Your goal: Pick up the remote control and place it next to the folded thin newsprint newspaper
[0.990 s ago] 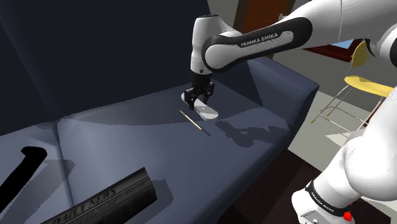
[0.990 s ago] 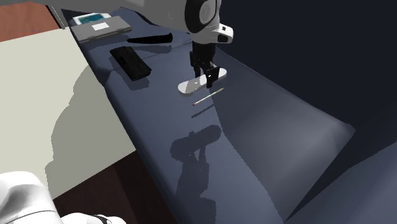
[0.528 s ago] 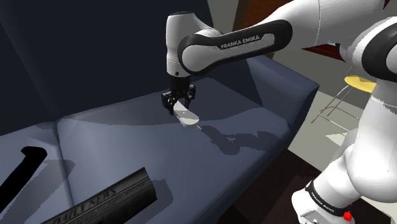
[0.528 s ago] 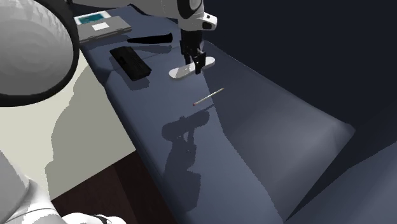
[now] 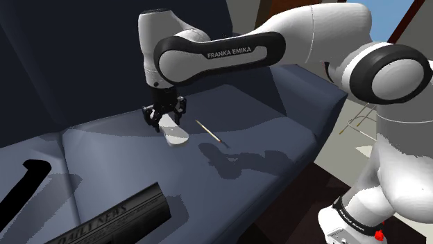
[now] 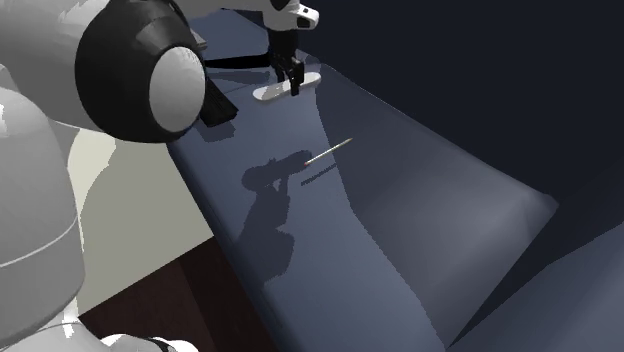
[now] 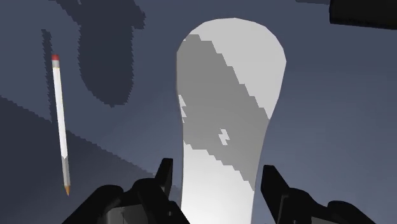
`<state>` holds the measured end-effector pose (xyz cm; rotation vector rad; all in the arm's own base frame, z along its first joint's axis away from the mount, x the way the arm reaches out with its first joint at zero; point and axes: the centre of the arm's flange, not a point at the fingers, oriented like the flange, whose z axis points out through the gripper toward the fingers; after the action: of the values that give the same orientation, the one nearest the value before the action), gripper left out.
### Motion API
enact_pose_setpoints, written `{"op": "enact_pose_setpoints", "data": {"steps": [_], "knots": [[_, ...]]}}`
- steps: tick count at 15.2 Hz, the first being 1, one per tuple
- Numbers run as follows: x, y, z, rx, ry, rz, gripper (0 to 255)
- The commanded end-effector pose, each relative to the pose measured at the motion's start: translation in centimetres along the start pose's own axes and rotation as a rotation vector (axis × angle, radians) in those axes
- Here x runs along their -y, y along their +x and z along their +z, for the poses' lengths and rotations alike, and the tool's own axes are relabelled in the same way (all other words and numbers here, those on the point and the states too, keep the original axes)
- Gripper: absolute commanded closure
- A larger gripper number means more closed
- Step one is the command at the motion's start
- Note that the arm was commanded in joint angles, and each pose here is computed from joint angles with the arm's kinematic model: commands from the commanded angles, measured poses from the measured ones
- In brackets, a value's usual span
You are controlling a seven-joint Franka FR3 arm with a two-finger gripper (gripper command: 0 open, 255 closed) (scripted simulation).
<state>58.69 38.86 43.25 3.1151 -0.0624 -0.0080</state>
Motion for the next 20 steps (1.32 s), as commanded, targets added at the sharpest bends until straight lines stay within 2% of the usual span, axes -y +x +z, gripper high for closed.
{"op": "enact_pose_setpoints", "data": {"steps": [1, 6, 20], "knots": [[2.7, 0.6, 0.0, 0.0, 0.0, 0.001, 255], [8.5, 1.6, -0.2, 0.0, 0.0, 0.001, 255], [8.7, 1.6, 7.2, 0.0, 0.0, 0.001, 255]]}}
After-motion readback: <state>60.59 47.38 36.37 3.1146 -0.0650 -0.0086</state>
